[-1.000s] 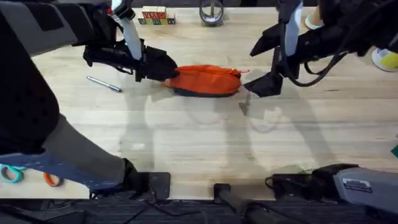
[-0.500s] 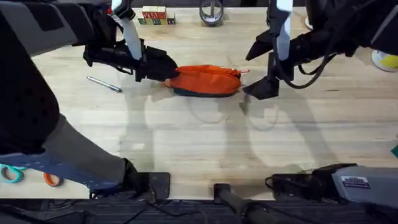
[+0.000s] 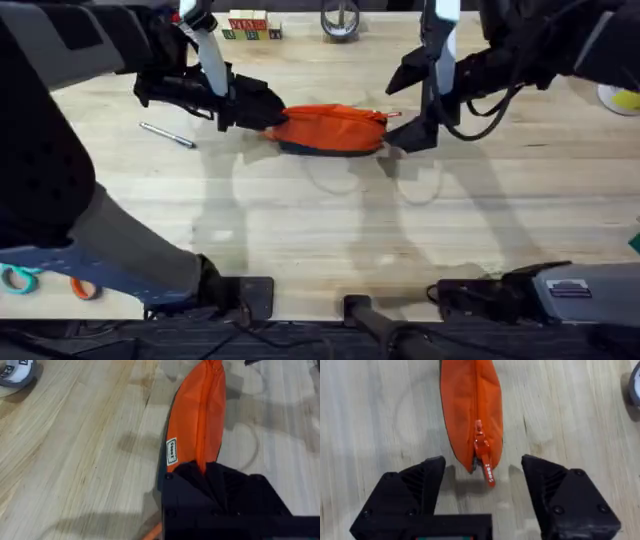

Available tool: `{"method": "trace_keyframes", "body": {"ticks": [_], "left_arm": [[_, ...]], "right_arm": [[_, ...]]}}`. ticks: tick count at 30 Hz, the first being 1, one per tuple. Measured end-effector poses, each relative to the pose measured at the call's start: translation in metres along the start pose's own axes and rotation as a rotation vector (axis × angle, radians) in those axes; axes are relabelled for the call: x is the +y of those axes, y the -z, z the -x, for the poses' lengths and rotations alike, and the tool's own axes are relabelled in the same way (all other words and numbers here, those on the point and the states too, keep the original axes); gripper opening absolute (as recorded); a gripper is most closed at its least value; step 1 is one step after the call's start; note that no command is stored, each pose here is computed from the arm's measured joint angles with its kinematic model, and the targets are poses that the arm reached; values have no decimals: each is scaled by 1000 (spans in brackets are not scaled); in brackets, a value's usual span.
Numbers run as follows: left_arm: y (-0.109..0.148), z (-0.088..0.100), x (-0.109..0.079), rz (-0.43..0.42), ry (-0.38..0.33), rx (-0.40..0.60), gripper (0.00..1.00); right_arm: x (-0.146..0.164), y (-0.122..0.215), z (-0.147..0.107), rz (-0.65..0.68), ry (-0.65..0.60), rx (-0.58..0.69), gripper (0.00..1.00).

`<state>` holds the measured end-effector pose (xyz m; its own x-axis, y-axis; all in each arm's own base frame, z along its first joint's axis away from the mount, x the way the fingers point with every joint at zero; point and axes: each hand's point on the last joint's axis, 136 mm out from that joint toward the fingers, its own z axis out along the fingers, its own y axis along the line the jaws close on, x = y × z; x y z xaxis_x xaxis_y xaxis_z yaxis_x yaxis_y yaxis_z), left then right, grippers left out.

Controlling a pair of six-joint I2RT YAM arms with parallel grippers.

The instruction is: Unzip the bag, pick up the pens from the table one at a time and place them inside, then zip the bag closed.

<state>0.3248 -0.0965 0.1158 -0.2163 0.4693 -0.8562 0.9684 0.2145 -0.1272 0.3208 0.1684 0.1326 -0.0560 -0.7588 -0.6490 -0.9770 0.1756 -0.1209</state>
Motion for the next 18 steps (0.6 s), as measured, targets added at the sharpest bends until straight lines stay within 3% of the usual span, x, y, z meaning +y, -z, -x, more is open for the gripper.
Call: {"method": "trace_keyframes", "body": {"ticks": [18], "left_arm": [[0,0,0,0,0,0,41]], "right_arm": [[0,-19,-3,39,-35,-13,776]]}}
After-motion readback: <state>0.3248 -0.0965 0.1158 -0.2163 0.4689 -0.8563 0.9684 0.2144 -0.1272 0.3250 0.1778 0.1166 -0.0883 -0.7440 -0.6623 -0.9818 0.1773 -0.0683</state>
